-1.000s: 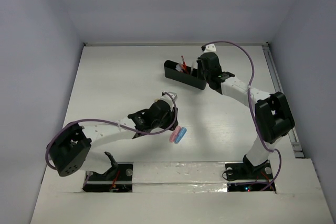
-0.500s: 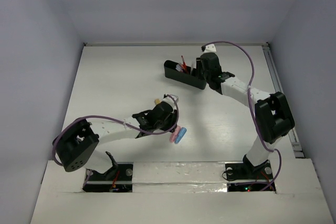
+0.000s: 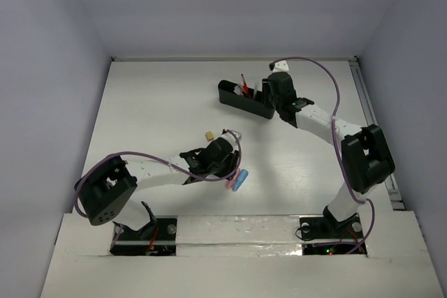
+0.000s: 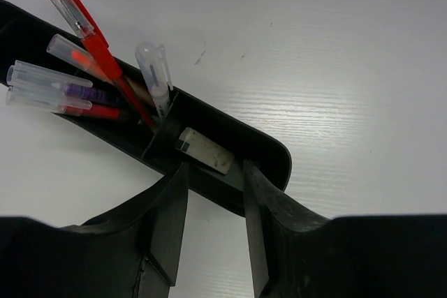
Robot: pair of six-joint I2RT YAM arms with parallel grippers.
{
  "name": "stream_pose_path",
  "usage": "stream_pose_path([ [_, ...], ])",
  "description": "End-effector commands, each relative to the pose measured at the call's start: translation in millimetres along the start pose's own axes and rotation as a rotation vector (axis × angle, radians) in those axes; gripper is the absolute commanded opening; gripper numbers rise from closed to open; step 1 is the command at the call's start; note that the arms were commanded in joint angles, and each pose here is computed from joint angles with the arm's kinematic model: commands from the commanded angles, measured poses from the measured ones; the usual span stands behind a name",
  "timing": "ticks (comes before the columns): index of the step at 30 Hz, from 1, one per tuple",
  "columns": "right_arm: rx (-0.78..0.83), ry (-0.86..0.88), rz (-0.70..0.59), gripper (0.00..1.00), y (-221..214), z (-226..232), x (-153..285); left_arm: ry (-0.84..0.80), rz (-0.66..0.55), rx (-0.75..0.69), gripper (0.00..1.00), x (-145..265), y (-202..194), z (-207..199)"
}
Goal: Sort the stationery into containers
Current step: Pick up the pen from the center of the board.
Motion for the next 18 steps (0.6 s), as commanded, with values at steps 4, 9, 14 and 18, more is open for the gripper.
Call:
stream_pose_path([
  [4, -0.033, 0.034, -0.057, 0.42, 16, 2, 8, -0.08, -0.022, -0.033, 0.37, 1, 3, -13],
  [9, -0.04, 0.048, -0.057, 0.42, 17, 3, 11, -0.08, 0.028, -0.044, 0.38, -8, -7, -14],
  [14, -0.048, 0.069, -0.061, 0.42, 19, 4, 16, 0.044, 0.052, -0.077, 0.35, -20, -17, -11],
  [18, -0.056, 0.088, -0.064, 0.42, 20, 5, 21, 0.096, 0.033, -0.078, 0.34, -22, -13, -10],
])
Point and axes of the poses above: each gripper's point midway between its finger pads, its own x axis back along the fingers, its own z axis along the line the jaws close on, y = z × x, the point moved 8 cm from there along x, back along the fingers, and after that the axes turned 4 degrees about -x, right-handed, at the moved point
